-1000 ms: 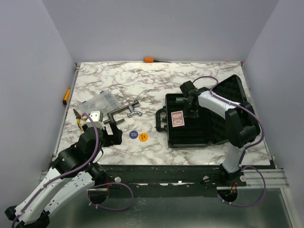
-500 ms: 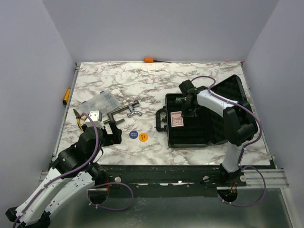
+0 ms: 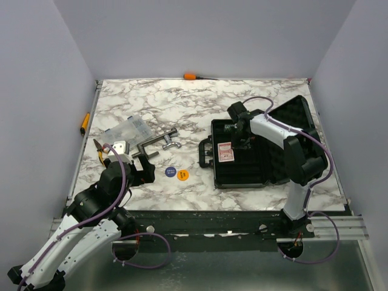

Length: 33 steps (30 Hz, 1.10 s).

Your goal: Pack up texas hold em set

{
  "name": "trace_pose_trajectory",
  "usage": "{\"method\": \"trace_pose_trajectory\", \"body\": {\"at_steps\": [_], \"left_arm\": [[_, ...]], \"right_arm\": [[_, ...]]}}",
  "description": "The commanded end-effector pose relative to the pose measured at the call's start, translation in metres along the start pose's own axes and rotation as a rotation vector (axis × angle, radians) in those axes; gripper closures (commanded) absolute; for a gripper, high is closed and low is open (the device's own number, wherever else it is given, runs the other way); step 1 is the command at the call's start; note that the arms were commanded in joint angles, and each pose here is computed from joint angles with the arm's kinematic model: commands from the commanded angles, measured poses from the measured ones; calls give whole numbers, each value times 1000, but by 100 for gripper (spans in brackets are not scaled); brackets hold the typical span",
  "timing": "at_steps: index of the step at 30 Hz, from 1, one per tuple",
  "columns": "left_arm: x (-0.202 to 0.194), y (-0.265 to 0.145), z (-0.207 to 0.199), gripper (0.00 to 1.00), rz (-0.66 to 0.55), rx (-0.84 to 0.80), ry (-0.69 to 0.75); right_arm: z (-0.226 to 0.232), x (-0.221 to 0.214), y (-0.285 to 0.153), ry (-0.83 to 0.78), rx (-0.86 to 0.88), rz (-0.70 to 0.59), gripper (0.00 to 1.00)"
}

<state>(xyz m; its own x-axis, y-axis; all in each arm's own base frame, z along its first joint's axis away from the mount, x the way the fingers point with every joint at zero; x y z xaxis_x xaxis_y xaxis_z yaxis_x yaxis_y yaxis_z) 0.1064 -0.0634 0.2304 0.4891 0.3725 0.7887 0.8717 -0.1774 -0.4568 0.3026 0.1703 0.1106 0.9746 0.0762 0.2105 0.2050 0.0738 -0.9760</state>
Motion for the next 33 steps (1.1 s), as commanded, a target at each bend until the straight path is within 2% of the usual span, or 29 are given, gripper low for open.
{"method": "trace_pose_trajectory", "body": {"at_steps": [1, 6, 18, 26, 33], "left_arm": [[-2, 3, 1, 1, 0, 2, 2], [-2, 3, 1, 1, 0, 1, 1], [-2, 3, 0, 1, 7, -7, 5], [-2, 3, 0, 1, 6, -8, 4], [-3, 3, 0, 1, 8, -7, 5]], "right_arm": [[13, -14, 22, -27, 34, 69, 99], [6, -12, 10, -54, -26, 47, 99], [-3, 7, -38, -89, -122, -69, 79], [6, 11, -61, -82, -25, -114, 72], [16, 9, -51, -55, 65, -97, 71]]}}
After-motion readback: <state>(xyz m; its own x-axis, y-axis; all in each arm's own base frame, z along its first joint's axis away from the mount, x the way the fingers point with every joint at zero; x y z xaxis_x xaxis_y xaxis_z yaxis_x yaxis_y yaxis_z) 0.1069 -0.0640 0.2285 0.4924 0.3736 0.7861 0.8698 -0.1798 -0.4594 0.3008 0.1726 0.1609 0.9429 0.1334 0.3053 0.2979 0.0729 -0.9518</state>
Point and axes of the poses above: each gripper's point midway between its finger pads, its own y axis out along the fingers, its own z axis along the line the jaws close on, x = y × z, the point moved 8 cm from there along -y, back along the fingers, and after that the axes turned 9 degrees about -y, right-handed, at the moved point
